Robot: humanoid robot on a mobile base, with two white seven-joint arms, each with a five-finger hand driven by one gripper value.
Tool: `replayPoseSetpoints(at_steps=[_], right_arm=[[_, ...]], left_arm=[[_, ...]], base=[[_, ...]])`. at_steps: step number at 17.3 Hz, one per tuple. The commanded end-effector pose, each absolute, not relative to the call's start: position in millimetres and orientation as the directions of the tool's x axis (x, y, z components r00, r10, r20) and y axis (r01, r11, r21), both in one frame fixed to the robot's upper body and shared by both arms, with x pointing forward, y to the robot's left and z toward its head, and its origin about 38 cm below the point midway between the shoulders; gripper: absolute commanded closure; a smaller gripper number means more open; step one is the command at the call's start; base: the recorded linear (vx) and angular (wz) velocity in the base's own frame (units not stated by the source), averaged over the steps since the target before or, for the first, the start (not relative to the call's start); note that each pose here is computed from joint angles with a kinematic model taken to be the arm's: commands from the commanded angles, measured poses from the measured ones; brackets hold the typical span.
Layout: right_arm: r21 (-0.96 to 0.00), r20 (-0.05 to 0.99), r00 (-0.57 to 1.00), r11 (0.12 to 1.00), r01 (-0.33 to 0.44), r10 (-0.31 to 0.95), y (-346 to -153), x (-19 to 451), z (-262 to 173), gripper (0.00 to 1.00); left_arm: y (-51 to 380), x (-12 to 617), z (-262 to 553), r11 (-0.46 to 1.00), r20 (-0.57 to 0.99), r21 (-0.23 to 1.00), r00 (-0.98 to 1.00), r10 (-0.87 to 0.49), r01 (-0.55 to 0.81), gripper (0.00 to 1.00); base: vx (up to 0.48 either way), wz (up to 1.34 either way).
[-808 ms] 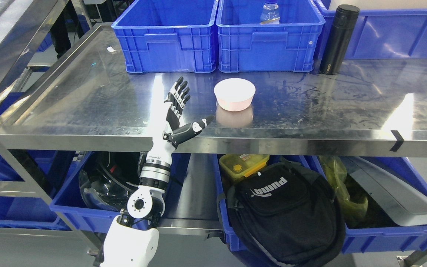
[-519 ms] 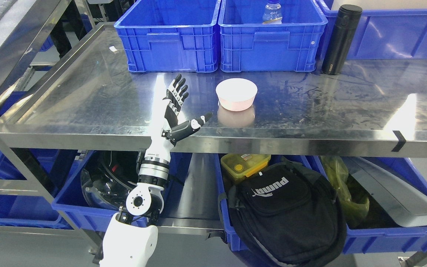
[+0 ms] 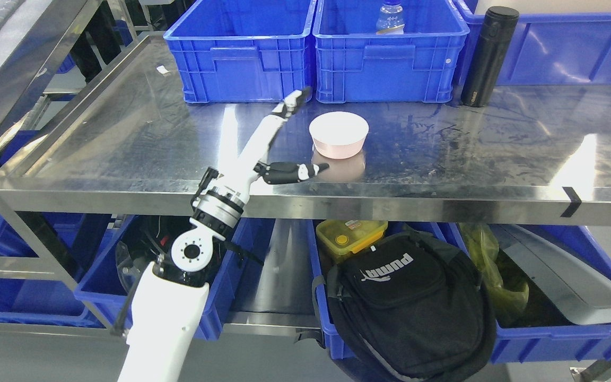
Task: Stack pink IKEA bowl on shelf middle layer
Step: 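Reach the left hand toward the pink bowl on the shelf, then close the left hand fingers around the pink bowl's rim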
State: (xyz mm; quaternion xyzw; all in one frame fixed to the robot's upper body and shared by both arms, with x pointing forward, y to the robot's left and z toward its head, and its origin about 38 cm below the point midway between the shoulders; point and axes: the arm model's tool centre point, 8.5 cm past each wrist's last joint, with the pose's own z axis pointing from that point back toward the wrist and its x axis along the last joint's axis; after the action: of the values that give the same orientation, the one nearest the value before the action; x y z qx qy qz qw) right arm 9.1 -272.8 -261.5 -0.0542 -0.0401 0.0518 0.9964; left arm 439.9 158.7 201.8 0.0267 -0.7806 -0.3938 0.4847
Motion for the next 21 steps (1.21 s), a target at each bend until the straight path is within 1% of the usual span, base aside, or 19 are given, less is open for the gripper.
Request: replayPoseSetpoints(at_steps=[1, 3, 5, 7, 10, 13, 15, 18, 21], right_arm=[[-0.129, 0.068, 0.992, 0.987, -0.099, 0.109, -283.9, 1.3, -260.7, 0.00], [-0.129, 0.068, 0.992, 0.987, -0.099, 0.109, -283.9, 1.3, -260.7, 0.00], [-0.129, 0.068, 0.992, 0.987, -0.099, 0.109, -283.9, 1.3, -260.7, 0.00], [-0.129, 0.068, 0.992, 0.987, -0.099, 0.109, -283.9, 1.3, -260.7, 0.00], [-0.129, 0.068, 0.992, 0.987, -0.099, 0.109, -283.9, 1.3, -260.7, 0.00], [-0.129, 0.068, 0.992, 0.987, -0.099, 0.109, -283.9, 1.3, -260.7, 0.00], [-0.129, 0.068, 0.992, 0.987, -0.099, 0.109, -283.9, 1.3, -260.7, 0.00], [-0.129, 0.068, 0.992, 0.987, -0.099, 0.109, -283.9, 1.3, -260.7, 0.00], [-0.129, 0.068, 0.992, 0.987, -0.099, 0.109, -283.9, 1.3, -260.7, 0.00]], left_arm=[[198.4, 479.7, 239.1, 0.119, 0.224, 0.965, -0.499, -0.837, 0.234, 0.00], [198.8, 489.0, 260.2, 0.027, 0.122, 0.980, -0.484, -0.866, 0.198, 0.00], [196.6, 491.1, 257.7, -0.048, 0.101, 0.956, -0.480, -0.871, 0.289, 0.00], [180.4, 487.9, 250.0, -0.109, 0.099, 0.926, -0.510, -0.855, 0.363, 0.00], [157.5, 489.8, 249.1, -0.209, 0.024, 0.908, -0.544, -0.839, 0.362, 0.00], [141.4, 503.8, 257.3, -0.208, 0.030, 0.907, -0.550, -0.835, 0.366, 0.00], [139.2, 511.3, 258.0, -0.207, 0.037, 0.902, -0.544, -0.838, 0.380, 0.00], [123.3, 517.8, 241.5, -0.197, 0.070, 0.890, -0.552, -0.831, 0.410, 0.07], [112.7, 525.5, 233.6, -0.215, 0.074, 0.873, -0.555, -0.828, 0.438, 0.19]], base=[[0.000, 0.00], [0.000, 0.00], [0.000, 0.00], [0.000, 0.00], [0.000, 0.00], [0.000, 0.00], [0.018, 0.01], [0.020, -0.07], [0.019, -0.09]])
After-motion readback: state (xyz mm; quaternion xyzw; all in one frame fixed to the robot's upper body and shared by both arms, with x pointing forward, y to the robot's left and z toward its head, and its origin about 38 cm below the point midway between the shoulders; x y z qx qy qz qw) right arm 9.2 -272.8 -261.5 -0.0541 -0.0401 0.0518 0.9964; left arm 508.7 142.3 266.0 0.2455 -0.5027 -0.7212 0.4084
